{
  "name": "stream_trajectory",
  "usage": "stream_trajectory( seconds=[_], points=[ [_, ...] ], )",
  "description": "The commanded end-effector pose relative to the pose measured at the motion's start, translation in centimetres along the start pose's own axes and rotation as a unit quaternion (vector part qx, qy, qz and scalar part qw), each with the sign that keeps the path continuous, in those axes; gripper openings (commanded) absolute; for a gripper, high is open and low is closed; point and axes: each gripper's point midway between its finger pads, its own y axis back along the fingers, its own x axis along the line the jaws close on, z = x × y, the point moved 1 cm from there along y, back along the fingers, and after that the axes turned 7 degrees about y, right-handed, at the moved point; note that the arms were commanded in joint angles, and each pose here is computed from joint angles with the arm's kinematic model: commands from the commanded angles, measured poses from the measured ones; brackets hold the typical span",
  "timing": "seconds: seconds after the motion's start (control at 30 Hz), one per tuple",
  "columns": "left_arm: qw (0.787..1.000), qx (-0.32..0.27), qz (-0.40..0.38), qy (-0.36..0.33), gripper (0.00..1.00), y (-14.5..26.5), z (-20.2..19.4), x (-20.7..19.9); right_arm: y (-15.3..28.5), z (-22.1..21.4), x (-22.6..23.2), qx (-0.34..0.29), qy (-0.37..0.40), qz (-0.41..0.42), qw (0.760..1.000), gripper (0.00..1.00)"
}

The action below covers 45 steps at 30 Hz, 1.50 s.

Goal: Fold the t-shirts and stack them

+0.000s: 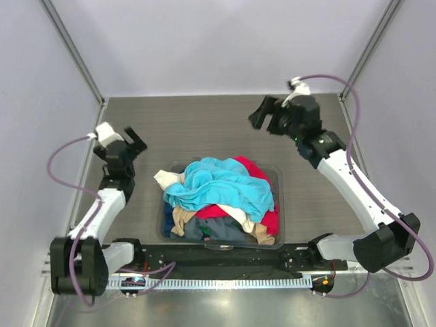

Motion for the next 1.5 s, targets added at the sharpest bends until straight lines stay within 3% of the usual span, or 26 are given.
stream_trajectory(
  seconds=[0.0, 0.1, 0.27, 0.63, 0.8, 0.83, 0.87, 0.9, 1.0, 1.03, 1.13, 1.17, 1.27, 1.47],
  points=[
    [0.974, 0.044, 0.159, 0.158, 1.0, 3.0, 1.1, 3.2, 4.0, -5.9, 2.8, 0.133, 0.016, 0.052, 0.99, 0.91],
    [0.982, 0.087, 0.079, 0.148, 1.0, 3.2, 1.9, 0.8, 5.5, -7.9, 3.4, 0.153, 0.018, 0.069, 0.986, 0.84],
    [0.983, 0.075, 0.059, 0.158, 1.0, 6.1, 3.4, 0.5, 7.7, -12.6, 3.8, 0.218, 0.026, 0.095, 0.971, 0.68],
    [0.981, 0.121, 0.051, 0.141, 1.0, 8.5, 1.0, 1.0, 12.1, -18.8, 5.5, 0.28, 0.05, 0.145, 0.948, 0.65],
    [0.982, 0.131, 0.04, 0.132, 1.0, 8.8, 0.4, 0.3, 11.9, -19.5, 5.5, 0.289, 0.066, 0.143, 0.944, 0.33],
    [0.982, 0.13, 0.041, 0.13, 1.0, 8.8, 0.5, 0.2, 12.0, -19.4, 5.6, 0.289, 0.068, 0.146, 0.944, 0.24],
    [0.983, 0.132, 0.037, 0.125, 1.0, 9.0, 0.4, 0.0, 11.9, -18.9, 5.7, 0.281, 0.07, 0.144, 0.946, 0.05],
    [0.983, 0.133, 0.037, 0.12, 1.0, 9.2, 0.6, -0.1, 11.8, -18.4, 5.7, 0.275, 0.073, 0.142, 0.948, 0.01],
    [0.985, 0.136, 0.028, 0.106, 1.0, 9.7, 0.9, -0.8, 11.8, -13.3, 5.9, 0.212, 0.103, 0.114, 0.965, 0.01],
    [0.986, 0.131, 0.019, 0.101, 0.99, 9.9, 1.5, -1.4, 12.1, -8.1, 7.1, 0.151, 0.107, 0.107, 0.977, 0.01],
    [0.987, 0.137, 0.003, 0.084, 0.95, 10.4, 1.7, -2.8, 13.8, 1.7, 4.9, 0.028, 0.132, -0.01, 0.991, 0.01],
    [0.987, 0.14, -0.004, 0.072, 0.95, 10.7, 1.4, -3.4, 16.3, 7.1, 5.4, -0.046, 0.112, -0.016, 0.993, 0.01],
    [0.987, 0.157, -0.015, 0.035, 0.95, 11.2, 0.0, -4.3, 21.4, 15.0, 3.2, -0.175, 0.074, -0.084, 0.978, 0.01],
    [0.969, 0.241, -0.05, 0.0, 0.87, 11.0, -5.5, -6.0, 26.3, 17.3, -2.3, -0.252, 0.027, -0.206, 0.945, 0.01]
  ],
)
